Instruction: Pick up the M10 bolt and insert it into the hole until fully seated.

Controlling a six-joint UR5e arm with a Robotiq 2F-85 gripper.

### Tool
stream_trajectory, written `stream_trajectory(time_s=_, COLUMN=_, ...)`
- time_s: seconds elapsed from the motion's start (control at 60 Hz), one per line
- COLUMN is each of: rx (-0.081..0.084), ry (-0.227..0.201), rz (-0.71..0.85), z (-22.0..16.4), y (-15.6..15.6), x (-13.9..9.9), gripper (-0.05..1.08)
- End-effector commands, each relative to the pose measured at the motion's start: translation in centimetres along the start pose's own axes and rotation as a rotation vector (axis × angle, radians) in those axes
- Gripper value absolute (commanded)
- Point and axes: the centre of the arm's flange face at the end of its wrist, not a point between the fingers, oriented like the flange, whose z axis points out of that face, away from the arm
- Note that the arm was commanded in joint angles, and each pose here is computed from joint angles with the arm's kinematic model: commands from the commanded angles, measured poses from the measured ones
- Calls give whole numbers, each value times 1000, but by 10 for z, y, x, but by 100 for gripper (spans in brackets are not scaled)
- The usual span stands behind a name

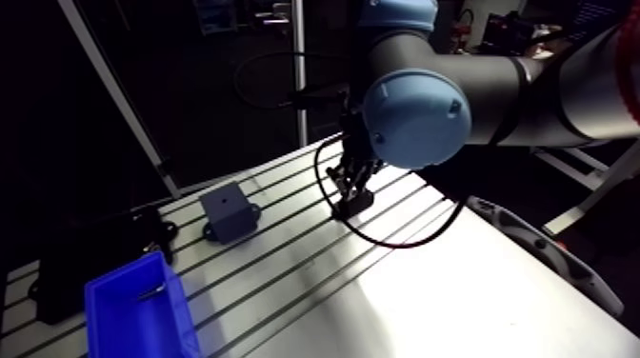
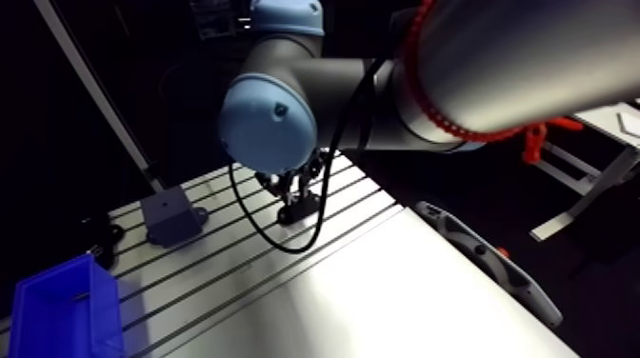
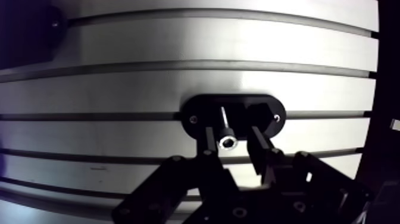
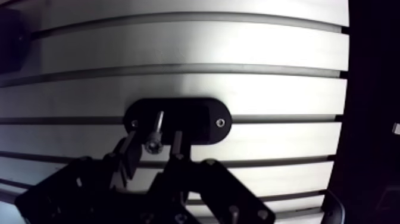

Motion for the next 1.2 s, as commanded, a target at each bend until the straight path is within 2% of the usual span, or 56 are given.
stream_trajectory(time_s=0.017, rx=1, ry=0, rz=0, z=0, y=0, x=0, gripper=61)
stream_trajectory(time_s=0.3, rx=2, ry=-1, rz=0, z=1, y=-1, x=0, gripper=66)
stream_trajectory(time_s=0.7, rx=2, ry=-1, rz=0, z=1, y=-1, x=0, gripper=67)
stream_trajectory(time_s=0.75, rx=8, ry=-9, rz=2, z=6, y=-1, x=0, gripper=67)
stream_trajectory(time_s=0.933, rx=10, ry=-12, rz=4, z=8, y=-1, x=0, gripper=68)
stream_trajectory(time_s=1.2, rx=8, ry=-10, rz=2, z=7, y=0, x=1, gripper=72)
